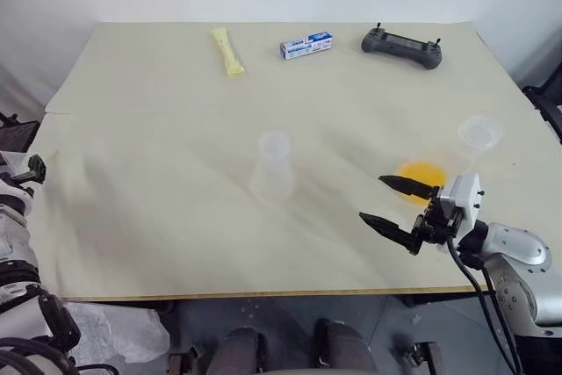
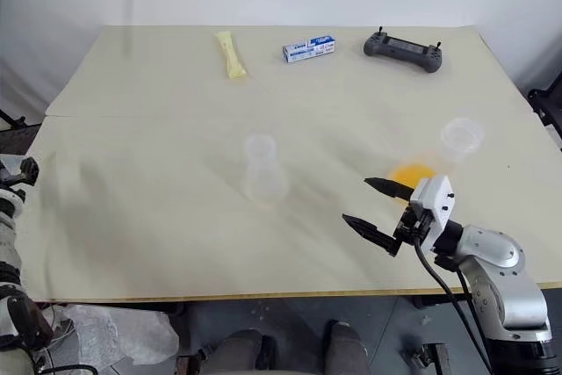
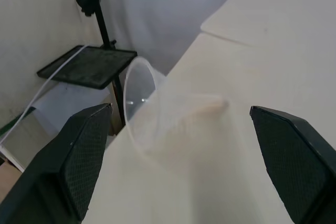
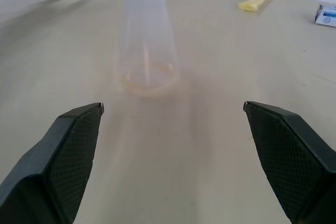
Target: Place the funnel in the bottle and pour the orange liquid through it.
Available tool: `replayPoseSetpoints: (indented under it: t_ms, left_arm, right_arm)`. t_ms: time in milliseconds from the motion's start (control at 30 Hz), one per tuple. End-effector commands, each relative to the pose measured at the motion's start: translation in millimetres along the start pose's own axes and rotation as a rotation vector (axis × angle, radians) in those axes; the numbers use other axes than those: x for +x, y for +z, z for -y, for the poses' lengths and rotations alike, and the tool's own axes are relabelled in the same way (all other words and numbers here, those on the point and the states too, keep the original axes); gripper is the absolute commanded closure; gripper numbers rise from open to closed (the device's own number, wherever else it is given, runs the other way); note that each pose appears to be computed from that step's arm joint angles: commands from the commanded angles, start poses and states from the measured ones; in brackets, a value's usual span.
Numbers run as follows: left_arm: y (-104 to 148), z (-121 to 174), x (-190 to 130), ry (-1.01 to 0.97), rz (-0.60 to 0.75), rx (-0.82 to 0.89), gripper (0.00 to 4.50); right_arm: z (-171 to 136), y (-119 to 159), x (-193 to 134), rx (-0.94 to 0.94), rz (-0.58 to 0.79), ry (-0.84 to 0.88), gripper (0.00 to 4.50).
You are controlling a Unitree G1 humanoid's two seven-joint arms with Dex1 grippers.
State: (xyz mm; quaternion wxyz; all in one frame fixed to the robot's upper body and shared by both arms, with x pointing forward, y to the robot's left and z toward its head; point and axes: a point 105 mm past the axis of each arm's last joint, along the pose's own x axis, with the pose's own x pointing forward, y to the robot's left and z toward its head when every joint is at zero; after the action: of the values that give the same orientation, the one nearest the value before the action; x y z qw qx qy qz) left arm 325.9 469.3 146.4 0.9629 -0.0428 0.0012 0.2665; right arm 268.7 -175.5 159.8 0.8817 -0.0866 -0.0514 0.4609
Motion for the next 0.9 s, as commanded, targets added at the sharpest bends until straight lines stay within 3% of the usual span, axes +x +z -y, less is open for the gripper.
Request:
replayPoseSetpoints:
  t_ms: [33, 900]
  left_arm:
    - [21, -7, 2, 0.024, 0.049, 0.025, 0.04]
    - [23, 12, 14, 0.009, 0.014, 0.019, 0.04]
  right_arm:
    - [-1, 13, -2, -0.044, 0.024, 0.000, 0.00]
    - [-2, 12, -6, -0.041, 0.008, -0.018, 0.00]
